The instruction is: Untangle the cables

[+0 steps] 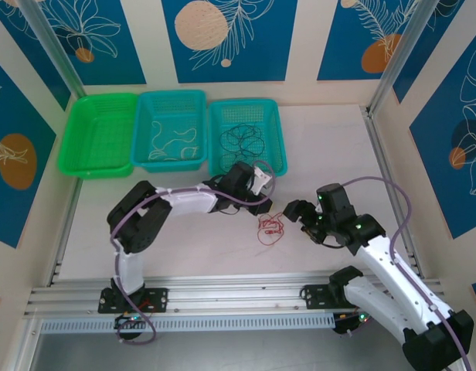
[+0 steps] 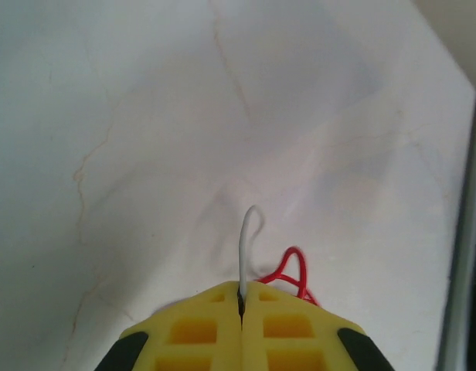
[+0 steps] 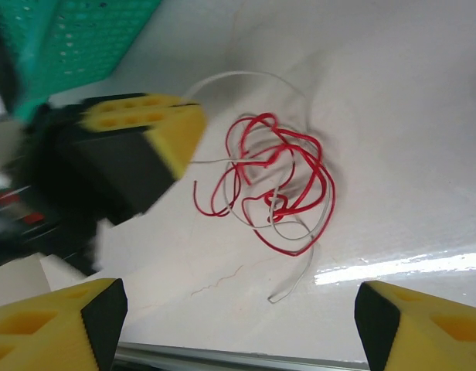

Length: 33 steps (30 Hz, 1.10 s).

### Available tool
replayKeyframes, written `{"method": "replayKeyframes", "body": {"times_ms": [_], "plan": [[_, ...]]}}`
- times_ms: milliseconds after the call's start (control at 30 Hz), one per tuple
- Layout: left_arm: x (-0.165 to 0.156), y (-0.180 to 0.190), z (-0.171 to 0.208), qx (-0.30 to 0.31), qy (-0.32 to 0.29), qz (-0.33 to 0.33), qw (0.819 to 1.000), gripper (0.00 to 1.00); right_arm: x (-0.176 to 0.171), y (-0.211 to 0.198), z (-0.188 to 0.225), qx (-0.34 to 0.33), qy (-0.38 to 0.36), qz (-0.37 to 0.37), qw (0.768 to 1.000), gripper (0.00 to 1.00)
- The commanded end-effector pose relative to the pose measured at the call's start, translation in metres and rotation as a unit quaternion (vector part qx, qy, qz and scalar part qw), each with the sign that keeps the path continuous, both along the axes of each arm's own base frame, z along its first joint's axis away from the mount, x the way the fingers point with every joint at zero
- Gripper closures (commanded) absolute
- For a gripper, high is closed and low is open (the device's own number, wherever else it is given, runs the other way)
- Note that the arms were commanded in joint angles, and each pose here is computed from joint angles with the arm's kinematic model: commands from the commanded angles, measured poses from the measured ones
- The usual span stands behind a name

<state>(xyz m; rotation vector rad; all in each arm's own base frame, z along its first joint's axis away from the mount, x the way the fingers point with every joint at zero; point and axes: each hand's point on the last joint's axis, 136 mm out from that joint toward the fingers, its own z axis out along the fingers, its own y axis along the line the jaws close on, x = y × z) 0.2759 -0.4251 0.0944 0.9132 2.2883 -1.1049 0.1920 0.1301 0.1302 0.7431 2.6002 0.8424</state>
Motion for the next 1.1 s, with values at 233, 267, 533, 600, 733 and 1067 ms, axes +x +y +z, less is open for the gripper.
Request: {"method": "replayKeyframes", "body": {"times_ms": [233,267,533,600,733,1067], "plan": [[-0.019,0.005,0.079,-0.080,-0.025,-0.002,0.996,1.00,0.030,0.049,-0.022,0.049,0.028,0.027,0.998,0.21],[-0.020,0.006,0.082,-0.084,-0.026,-0.001,0.996,1.00,0.033,0.052,-0.025,0.049,0.032,0.028,0.998,0.21],[-0.037,0.019,0.135,-0.131,-0.045,-0.009,0.990,1.00,0.059,0.043,-0.070,-0.020,0.068,-0.009,0.997,0.31],[-0.043,0.029,0.154,-0.141,-0.064,-0.008,0.988,1.00,0.060,0.029,-0.085,-0.037,0.085,-0.033,0.995,0.35],[-0.054,0.062,0.197,-0.144,-0.125,0.015,0.982,1.00,0.058,0.007,-0.103,-0.030,0.113,-0.071,0.991,0.42],[-0.060,0.141,0.227,-0.098,-0.196,0.112,0.969,1.00,0.048,-0.025,-0.104,-0.019,0.122,-0.107,0.987,0.50]]}}
